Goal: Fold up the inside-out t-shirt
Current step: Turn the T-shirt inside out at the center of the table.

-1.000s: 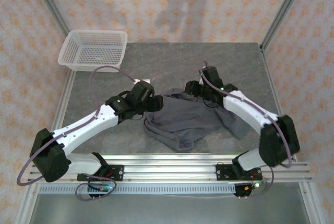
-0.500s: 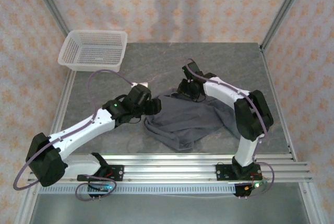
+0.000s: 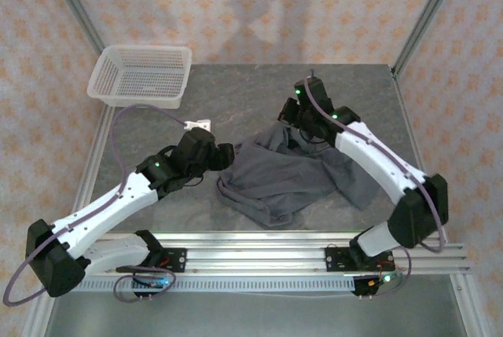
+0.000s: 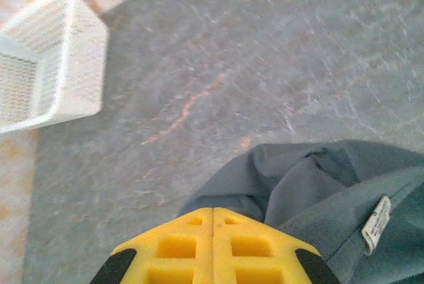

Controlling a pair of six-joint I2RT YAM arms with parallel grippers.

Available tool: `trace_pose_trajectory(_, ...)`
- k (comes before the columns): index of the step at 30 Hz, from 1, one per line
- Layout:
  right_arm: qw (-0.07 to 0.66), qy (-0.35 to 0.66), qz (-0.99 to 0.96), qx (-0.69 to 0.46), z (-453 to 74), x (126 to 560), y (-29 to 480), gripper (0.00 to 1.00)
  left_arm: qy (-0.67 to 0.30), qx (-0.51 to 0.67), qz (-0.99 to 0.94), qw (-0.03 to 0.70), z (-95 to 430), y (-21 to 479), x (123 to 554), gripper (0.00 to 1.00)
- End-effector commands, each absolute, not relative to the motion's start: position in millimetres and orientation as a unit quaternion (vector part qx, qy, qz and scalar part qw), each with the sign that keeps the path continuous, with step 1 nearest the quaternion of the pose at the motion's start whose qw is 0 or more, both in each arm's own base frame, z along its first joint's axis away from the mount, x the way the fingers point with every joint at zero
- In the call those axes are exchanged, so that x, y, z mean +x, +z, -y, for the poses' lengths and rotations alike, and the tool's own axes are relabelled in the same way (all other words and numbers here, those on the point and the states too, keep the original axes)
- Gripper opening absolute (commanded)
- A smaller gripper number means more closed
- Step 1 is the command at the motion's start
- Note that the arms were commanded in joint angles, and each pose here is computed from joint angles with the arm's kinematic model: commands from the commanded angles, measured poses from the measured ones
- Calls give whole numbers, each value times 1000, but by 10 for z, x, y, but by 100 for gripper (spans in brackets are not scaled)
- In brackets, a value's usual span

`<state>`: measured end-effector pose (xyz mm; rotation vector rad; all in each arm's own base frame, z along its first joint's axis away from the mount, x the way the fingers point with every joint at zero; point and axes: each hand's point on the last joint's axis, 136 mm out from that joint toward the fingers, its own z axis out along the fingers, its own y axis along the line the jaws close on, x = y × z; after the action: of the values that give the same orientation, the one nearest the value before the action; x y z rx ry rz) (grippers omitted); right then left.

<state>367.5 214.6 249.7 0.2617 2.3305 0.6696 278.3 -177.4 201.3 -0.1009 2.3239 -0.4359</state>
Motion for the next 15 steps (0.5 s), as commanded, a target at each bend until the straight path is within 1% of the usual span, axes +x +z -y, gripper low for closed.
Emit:
trace_pose_trajectory(1,403,318,-858,9,-2275,3492,3194,0,-156,-20,-909,387,1727,2020,2779,69)
trace_pose_trajectory(2,422,351,-836,-20,-2327,3371,3524,0,-164,-13,-908,386,1773,2034,2782,70)
trace_pose_trajectory(4,459,385,-800,-38,-2283,3186,3958,0,-185,-6,-904,385,1864,2095,2796,71)
trace_pose_trajectory(6,494,405,-768,-32,-2164,3023,4182,0,-199,-2,-901,385,1930,2163,2814,73)
trace_pose_trajectory(8,516,422,-745,-15,-2068,2932,4218,0,-210,1,-898,386,1985,2201,2831,74)
trace_pose_trajectory(11,507,440,-740,-40,-2144,2847,4194,0,-237,39,-891,384,2163,2191,2851,77)
trace_pose_trajectory(15,494,475,-723,-86,-2287,2716,4343,0,-340,73,-872,346,2616,2326,2825,80)
